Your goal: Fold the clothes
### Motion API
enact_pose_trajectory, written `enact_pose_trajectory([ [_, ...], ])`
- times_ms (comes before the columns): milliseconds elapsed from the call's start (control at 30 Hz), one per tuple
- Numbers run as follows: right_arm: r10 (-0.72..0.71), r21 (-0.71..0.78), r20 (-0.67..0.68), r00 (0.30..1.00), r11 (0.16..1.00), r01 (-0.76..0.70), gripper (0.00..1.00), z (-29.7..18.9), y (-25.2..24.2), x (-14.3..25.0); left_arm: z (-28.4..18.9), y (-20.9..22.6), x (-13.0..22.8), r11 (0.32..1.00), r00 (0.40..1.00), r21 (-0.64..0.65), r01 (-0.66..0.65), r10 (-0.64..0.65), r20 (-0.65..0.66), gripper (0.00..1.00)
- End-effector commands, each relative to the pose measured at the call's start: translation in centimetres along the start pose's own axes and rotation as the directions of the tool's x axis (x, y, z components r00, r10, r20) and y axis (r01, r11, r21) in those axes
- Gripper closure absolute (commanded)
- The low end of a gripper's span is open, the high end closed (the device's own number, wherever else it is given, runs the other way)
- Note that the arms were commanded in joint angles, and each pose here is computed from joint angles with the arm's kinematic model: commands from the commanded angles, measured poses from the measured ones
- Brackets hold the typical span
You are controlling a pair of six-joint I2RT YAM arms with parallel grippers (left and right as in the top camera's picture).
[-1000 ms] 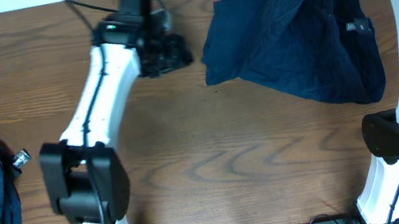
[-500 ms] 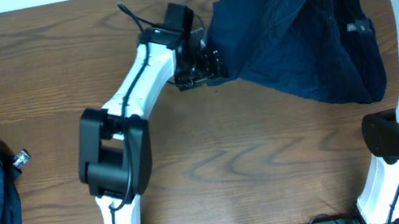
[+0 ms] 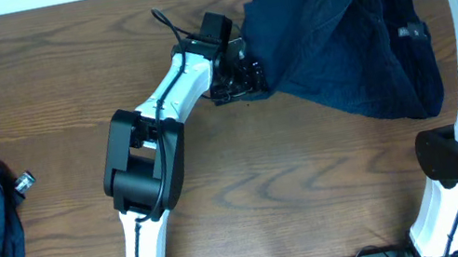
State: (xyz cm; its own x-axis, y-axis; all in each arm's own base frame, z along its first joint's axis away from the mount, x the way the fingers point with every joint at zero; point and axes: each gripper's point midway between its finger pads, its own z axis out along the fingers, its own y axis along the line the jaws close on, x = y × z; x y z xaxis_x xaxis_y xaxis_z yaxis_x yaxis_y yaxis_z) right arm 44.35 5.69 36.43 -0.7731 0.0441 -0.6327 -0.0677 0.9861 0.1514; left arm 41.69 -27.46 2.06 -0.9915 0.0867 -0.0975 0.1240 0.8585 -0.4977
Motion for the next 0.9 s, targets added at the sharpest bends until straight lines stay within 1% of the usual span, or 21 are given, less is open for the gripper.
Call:
enact_pose_trajectory([
  [0, -0.021, -0.016, 0.004, 1.000, 1.000, 0.022, 0.99, 0.2, 0.4, -0.2, 1.1, 0.3, 0.6, 1.000, 1.000, -0.007, 0.000, 0.000, -0.022, 0.21],
  [133, -0.022, -0.016, 0.006, 1.000, 1.000, 0.022, 0.99, 0.2, 0.4, -0.2, 1.1, 0.1, 0.3, 1.000, 1.000, -0.003, -0.006, 0.006, -0.012, 0.28],
  [267, -0.022, -0.016, 0.006, 1.000, 1.000, 0.022, 0.99, 0.2, 0.4, -0.2, 1.1, 0.0, 0.1, 1.000, 1.000, 0.002, -0.005, 0.005, -0.001, 0.28],
  [300, -0.022, -0.016, 0.006, 1.000, 1.000, 0.022, 0.99, 0.2, 0.4, -0.2, 1.1, -0.1, 0.0, 1.000, 1.000, 0.005, -0.007, 0.007, 0.002, 0.30],
  [333, -0.022, -0.016, 0.006, 1.000, 1.000, 0.022, 0.99, 0.2, 0.4, -0.2, 1.1, -0.1, -0.1, 1.000, 1.000, 0.008, -0.008, 0.008, 0.003, 0.33],
  [400, -0.022, -0.016, 0.006, 1.000, 1.000, 0.022, 0.99, 0.2, 0.4, -0.2, 1.1, -0.1, -0.1, 1.000, 1.000, 0.008, -0.008, 0.008, 0.004, 0.53],
  [433, -0.022, -0.016, 0.006, 1.000, 1.000, 0.022, 0.99, 0.2, 0.5, -0.2, 1.1, -0.2, -0.1, 1.000, 1.000, 0.009, -0.009, 0.009, 0.005, 0.57],
  [533, -0.029, -0.015, 0.005, 1.000, 0.999, 0.029, 0.99, 0.3, 0.4, -0.2, 1.1, -0.2, -0.3, 1.000, 1.000, 0.012, -0.013, 0.013, 0.012, 0.58],
  [567, -0.029, -0.015, 0.004, 1.000, 0.999, 0.029, 0.99, 0.3, 0.4, -0.2, 1.1, -0.3, -0.3, 1.000, 1.000, 0.013, -0.014, 0.014, 0.014, 0.61],
  [600, -0.029, -0.016, 0.004, 1.000, 0.999, 0.029, 0.99, 0.3, 0.4, -0.2, 1.1, -0.3, -0.4, 1.000, 1.000, 0.014, -0.015, 0.015, 0.017, 0.67],
  [633, -0.029, -0.015, 0.005, 1.000, 0.999, 0.029, 0.99, 0.3, 0.4, -0.2, 1.1, -0.3, -0.5, 1.000, 1.000, 0.015, -0.011, 0.011, 0.019, 0.71],
  [700, -0.029, -0.016, 0.005, 1.000, 0.999, 0.029, 0.99, 0.3, 0.4, -0.2, 1.1, -0.4, -0.6, 1.000, 1.000, 0.017, -0.005, 0.005, 0.025, 0.72],
  [767, -0.029, -0.015, 0.005, 1.000, 0.999, 0.029, 0.99, 0.3, 0.4, -0.2, 1.1, -0.4, -0.7, 1.000, 1.000, 0.019, -0.007, 0.006, 0.028, 0.76],
  [867, -0.029, -0.015, 0.005, 1.000, 0.999, 0.029, 0.99, 0.3, 0.4, -0.2, 1.1, -0.5, -0.8, 1.000, 0.999, 0.021, -0.010, 0.009, 0.034, 0.93],
])
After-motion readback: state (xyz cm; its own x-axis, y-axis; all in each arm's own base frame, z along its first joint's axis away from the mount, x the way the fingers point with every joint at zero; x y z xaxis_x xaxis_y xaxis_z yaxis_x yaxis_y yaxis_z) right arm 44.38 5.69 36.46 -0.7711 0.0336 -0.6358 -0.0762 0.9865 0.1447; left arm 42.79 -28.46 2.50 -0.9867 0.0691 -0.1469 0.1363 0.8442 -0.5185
